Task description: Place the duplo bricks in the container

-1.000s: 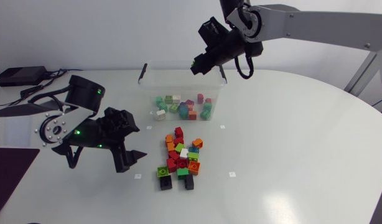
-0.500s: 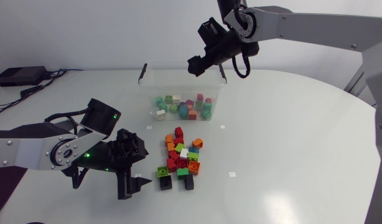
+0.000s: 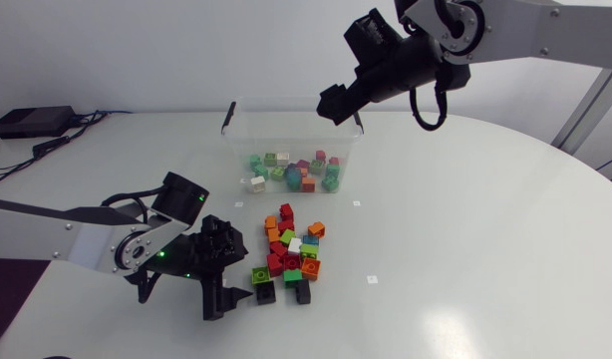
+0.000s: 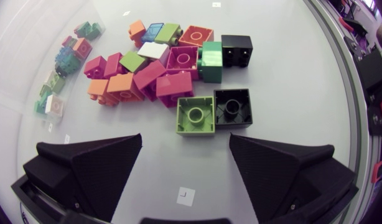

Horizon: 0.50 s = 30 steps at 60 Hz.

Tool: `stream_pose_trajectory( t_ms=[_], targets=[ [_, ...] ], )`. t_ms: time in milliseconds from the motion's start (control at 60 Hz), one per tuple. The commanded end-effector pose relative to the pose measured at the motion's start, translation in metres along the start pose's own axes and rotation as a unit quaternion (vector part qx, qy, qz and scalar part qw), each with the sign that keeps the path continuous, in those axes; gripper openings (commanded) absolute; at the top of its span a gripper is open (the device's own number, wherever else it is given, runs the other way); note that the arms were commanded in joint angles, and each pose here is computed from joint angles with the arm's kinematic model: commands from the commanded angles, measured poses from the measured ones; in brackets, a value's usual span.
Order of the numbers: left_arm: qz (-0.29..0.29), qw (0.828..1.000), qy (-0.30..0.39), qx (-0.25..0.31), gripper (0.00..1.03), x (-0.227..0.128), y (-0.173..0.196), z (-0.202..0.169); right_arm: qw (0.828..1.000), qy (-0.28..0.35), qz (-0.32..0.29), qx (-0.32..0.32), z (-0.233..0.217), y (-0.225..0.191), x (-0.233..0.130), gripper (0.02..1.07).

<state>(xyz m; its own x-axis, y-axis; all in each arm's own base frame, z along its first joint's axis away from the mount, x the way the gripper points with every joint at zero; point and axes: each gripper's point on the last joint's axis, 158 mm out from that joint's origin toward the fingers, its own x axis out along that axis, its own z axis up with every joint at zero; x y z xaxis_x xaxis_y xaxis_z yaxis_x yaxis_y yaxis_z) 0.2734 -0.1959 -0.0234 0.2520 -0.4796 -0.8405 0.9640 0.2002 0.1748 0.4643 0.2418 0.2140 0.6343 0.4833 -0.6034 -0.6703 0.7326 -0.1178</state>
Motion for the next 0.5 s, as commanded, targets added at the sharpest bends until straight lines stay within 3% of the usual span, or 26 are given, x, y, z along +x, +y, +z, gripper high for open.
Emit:
stream_pose_trajectory(
  t_ms=[0, 250, 350, 417, 483],
  targets=[
    [-0.017, 1.0, 0.001, 0.007, 0.98, 0.011, -0.009, -0.003, 1.0, 0.001, -0.001, 0.004, -0.008, 0.005, -0.008, 1.02],
    [-0.01, 1.0, -0.011, 0.001, 0.94, 0.02, -0.004, 0.005, 1.0, 0.015, 0.002, 0.005, -0.039, 0.014, -0.021, 1.02],
    [-0.013, 1.0, -0.012, 0.0, 0.8, 0.022, -0.005, 0.005, 1.0, 0.022, 0.009, -0.001, -0.053, 0.023, -0.027, 1.02],
    [-0.017, 1.0, -0.015, -0.002, 0.63, 0.022, -0.007, 0.005, 1.0, 0.024, 0.014, -0.003, -0.063, 0.032, -0.035, 1.02],
    [-0.021, 1.0, -0.019, -0.003, 0.57, 0.023, -0.007, 0.007, 0.999, 0.032, 0.022, -0.005, -0.075, 0.043, -0.038, 1.02]
  ],
)
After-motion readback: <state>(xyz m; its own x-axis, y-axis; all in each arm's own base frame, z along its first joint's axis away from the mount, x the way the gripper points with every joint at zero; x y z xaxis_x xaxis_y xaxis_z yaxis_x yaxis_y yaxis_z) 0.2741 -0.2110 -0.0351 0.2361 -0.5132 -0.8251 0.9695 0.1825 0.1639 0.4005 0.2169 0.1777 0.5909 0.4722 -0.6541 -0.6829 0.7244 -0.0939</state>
